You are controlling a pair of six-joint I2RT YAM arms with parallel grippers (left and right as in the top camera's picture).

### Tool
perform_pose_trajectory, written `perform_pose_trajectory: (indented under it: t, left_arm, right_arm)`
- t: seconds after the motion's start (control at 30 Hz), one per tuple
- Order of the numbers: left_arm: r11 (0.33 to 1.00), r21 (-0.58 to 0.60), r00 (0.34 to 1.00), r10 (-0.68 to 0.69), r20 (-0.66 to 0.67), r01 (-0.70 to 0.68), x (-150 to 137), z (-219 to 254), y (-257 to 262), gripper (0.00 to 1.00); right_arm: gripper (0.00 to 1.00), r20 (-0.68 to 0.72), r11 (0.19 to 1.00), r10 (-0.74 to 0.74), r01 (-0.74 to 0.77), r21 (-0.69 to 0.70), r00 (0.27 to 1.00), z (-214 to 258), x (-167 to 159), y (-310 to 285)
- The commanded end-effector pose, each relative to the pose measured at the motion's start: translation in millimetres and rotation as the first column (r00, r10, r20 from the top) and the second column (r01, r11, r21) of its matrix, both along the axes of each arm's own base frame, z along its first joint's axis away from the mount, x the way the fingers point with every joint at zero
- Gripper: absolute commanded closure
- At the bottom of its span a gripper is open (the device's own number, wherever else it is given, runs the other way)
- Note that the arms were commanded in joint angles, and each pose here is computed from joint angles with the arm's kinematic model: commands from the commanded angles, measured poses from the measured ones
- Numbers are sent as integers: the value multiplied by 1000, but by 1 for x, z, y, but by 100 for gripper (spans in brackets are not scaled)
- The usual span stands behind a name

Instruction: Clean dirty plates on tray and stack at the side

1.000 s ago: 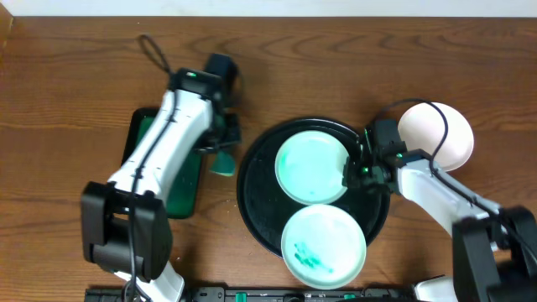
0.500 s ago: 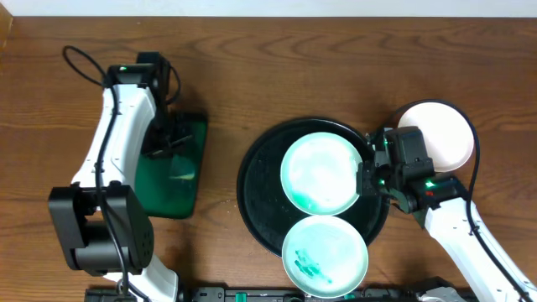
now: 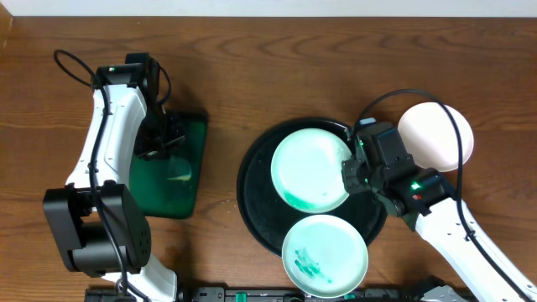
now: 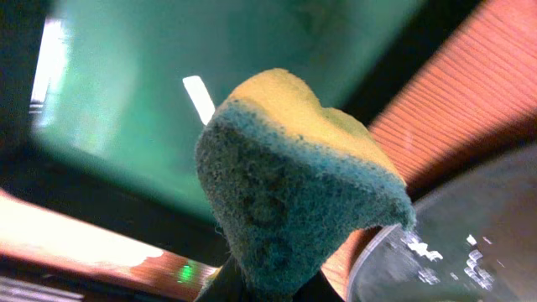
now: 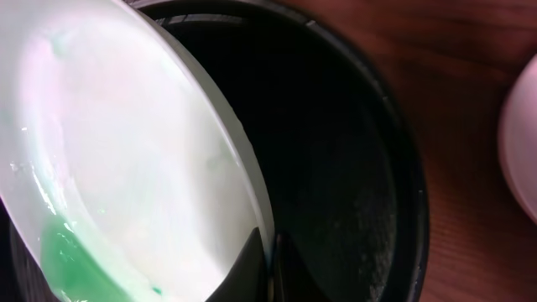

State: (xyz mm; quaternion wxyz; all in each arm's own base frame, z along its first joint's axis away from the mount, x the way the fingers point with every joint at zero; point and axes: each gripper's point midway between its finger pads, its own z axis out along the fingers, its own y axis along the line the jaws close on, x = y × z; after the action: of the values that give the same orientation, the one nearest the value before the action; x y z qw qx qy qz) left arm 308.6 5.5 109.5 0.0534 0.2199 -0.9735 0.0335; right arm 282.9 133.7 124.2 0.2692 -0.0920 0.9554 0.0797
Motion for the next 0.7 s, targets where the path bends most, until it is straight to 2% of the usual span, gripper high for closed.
perform_pose_trajectory:
  t: [0.0, 0.2, 0.33, 0.47, 0.67]
  left_arm:
    - [984, -164, 998, -67, 21, 70, 1, 2, -28, 93]
    - [952, -245, 983, -169, 77, 183, 7, 5, -68, 93]
    - [902, -317, 954, -255, 161, 294, 14, 10, -116, 93]
    - [832, -383, 912, -324, 252, 402, 16, 18, -171, 93]
    - [794, -396, 882, -361, 304, 461, 10, 17, -239, 93]
  right_arm:
    - [99, -34, 990, -138, 139, 22, 990, -8, 11, -5]
    - [99, -225, 983, -181, 184, -8, 957, -80, 15, 7]
    - [99, -297, 974, -225, 227, -31, 928, -116, 17, 10]
    - [99, -324, 956, -286, 290, -36, 902, -130, 18, 7]
    - [99, -327, 918, -381, 395, -25, 865, -130, 24, -5]
